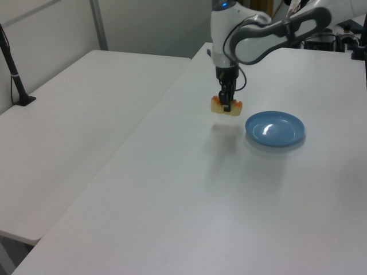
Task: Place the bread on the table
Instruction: 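Lift the bread roll off the plate and move it beside the plate, then open the gripper to release the bread roll onto the table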
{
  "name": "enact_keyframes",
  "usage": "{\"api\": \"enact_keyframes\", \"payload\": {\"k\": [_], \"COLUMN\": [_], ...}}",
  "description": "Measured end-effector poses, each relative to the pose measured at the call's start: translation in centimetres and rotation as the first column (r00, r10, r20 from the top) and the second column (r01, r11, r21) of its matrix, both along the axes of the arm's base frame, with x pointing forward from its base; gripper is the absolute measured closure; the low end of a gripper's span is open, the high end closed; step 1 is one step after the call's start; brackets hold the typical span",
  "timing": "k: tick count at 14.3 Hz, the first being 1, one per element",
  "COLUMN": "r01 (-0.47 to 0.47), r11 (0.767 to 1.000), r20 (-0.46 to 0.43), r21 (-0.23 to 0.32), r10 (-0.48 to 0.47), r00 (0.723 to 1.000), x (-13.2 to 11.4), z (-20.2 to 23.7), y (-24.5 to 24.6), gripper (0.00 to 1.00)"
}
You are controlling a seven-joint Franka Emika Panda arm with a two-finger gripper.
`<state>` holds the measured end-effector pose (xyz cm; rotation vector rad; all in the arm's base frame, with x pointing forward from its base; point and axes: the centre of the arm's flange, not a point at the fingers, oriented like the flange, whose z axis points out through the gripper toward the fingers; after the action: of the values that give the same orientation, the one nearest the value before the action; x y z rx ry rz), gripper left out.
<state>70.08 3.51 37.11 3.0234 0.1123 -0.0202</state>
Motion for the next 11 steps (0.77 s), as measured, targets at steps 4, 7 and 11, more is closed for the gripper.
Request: {"api": "enact_keyframes", "payload": {"k": [4,7,11], "r01": [-0.013,-0.02,-0.017], "r11": [1.0,1.0,1.0], "r20": [0.018,0.018,0.079], "r21": [0.003,0.003,0.006], "r10": [0.013,0.02,0.017], "r00": [1.0,1.0,0.997], "x": [1.5,1.6,2.2], "z": [-3.7,-4.5,-0.4], "y": [0.6,1.2,1.1], "gripper": [0.55,0.33,0.0]}}
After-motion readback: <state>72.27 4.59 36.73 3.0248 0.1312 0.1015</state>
